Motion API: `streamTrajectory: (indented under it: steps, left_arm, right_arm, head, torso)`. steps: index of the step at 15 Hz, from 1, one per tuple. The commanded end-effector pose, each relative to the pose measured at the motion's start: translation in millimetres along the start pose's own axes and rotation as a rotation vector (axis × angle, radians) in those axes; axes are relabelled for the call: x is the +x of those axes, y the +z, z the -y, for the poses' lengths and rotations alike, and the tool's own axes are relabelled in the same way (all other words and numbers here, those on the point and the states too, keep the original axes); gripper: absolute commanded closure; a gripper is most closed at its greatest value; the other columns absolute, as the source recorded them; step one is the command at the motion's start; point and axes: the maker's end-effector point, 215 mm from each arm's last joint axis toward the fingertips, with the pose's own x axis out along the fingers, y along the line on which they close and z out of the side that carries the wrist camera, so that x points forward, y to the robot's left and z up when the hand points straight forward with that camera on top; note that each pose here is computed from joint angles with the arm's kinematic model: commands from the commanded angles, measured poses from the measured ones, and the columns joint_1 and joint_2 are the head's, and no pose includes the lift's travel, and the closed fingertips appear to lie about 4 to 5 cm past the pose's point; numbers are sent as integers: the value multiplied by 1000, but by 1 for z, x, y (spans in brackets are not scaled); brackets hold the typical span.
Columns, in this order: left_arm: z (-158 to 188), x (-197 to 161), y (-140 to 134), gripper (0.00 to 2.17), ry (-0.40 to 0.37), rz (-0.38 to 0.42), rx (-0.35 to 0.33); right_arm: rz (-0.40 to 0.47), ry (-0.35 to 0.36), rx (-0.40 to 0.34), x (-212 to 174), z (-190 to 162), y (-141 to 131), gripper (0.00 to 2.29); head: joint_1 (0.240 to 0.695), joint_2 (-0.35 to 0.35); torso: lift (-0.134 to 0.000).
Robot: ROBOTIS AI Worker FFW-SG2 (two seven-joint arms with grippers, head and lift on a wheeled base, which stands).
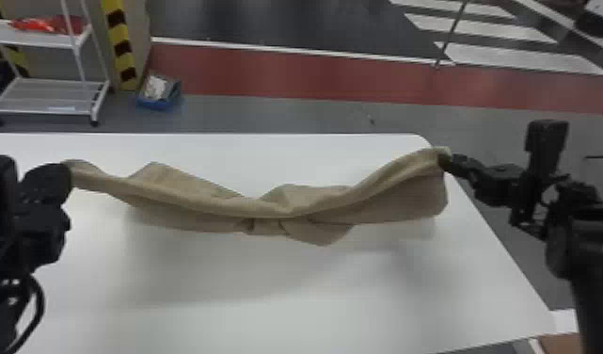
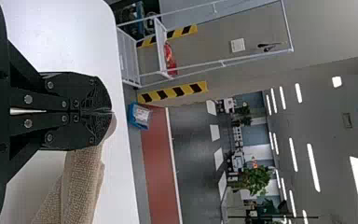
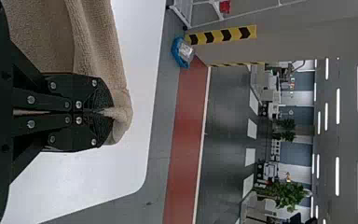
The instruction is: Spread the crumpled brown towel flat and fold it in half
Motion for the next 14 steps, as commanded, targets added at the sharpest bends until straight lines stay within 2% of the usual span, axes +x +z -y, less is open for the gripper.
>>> streamTrajectory:
  steps: [1,3,4,7,8,9,10,12,13,14]
  left_arm:
    - [-13,40,3,2061,19,-23,-14]
    - [-23,81,19,2061,37,-21,-42]
    - [-29,98,33,2061,44,-7,-60]
    - [-42,151,89,2061,45,38,-87]
    - [-47,166,113,2061,43,80,-101]
    - [-51,176,138,2061,34,129,-125]
    - [-58,185,155,2061,35,157,-144]
    - [-69,197,192,2061,36,198,-177]
    - [-76,195,204,2061,43,216,-183]
    - [-77,188,204,2061,37,207,-187]
  right_arm:
    - [-10,37,-11,35,-20,10,1683]
    - [16,27,-49,63,-25,27,1683]
    - [49,29,-71,73,-26,44,1683]
    - [152,12,-118,99,-18,108,1683]
    - [183,10,-125,104,-15,131,1683]
    - [229,9,-126,105,-13,159,1683]
    - [261,7,-120,105,-10,179,1683]
    - [317,3,-110,103,-5,219,1683]
    - [323,4,-95,102,-3,225,1683]
    - [284,18,-71,101,-5,209,1683]
  head:
    - [692,-164]
    - [671,-127]
    - [659,-111]
    - [587,-67]
    - [561,-60]
    - [537,-55]
    - [483,-47]
    - [428,-41]
    - [400,-39]
    - [378,-36]
  torso:
    - [-125]
    - [-125]
    - [-125]
    - [-125]
    - [-125]
    - [-125]
    - [-125]
    - [-125]
    - [-125]
    - [-125]
